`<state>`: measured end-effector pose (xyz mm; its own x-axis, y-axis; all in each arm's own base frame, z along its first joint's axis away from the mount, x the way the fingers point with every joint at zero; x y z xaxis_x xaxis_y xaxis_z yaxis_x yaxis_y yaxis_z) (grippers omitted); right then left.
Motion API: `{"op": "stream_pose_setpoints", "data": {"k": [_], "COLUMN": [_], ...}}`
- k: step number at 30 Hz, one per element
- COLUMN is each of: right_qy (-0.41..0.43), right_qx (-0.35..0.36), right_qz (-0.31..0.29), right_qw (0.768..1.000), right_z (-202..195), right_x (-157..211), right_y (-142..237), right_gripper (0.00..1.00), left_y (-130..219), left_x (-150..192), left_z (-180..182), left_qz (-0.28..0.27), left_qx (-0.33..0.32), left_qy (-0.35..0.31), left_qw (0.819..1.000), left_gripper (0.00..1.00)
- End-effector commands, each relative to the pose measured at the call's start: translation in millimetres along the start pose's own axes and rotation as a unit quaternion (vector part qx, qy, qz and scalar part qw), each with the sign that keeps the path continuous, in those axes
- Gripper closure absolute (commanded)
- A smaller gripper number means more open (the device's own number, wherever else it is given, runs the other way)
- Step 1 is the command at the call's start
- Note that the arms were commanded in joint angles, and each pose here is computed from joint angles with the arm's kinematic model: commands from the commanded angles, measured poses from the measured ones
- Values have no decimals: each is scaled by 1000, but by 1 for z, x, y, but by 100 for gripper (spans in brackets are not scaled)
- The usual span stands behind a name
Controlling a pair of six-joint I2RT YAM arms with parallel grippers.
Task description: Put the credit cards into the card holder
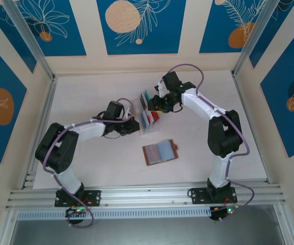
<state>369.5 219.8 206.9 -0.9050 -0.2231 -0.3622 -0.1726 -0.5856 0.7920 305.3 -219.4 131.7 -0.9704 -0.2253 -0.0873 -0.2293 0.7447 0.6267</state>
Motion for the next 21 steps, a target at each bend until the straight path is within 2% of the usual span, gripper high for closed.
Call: {"op": "stream_pose_setpoints", "data": {"k": [1,6,13,21], "right_qy": [15,9,4,15], "right_qx": [39,76,58,42], "right_qz": [-27,-7,20,11], "right_qw": [999,997,998,999], "right_z": [5,-4,-5,9], "right_x": [-2,-4,-2,-2], "right_y": [17,11,-9,-2], "right_gripper": [52,50,50,53], "left_y": [2,0,-1,-6], "left_x": [-5,-6,-7,-6], "left_z": [-2,-1,-1,4], "left_qz": [1,1,-1,3], "left_qx": [10,12,13,13], "left_qy": [-5,-3,-2,4], "left_qw": [1000,1000,1000,1000], "left_gripper": [95,95,95,95]}}
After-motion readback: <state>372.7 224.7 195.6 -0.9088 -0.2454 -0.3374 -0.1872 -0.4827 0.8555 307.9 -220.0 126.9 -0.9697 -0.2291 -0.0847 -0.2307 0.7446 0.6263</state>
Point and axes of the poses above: each hand's point on the last joint's axis, 136 mm out from that joint toward the fingers, its own y axis back along the fingers, its own z axis along the line the jaws close on, x = y × z, the point moved 8 cm from there along y, back along the fingers, and after that the axes turned 10 degrees about y, right-handed, at the moved point
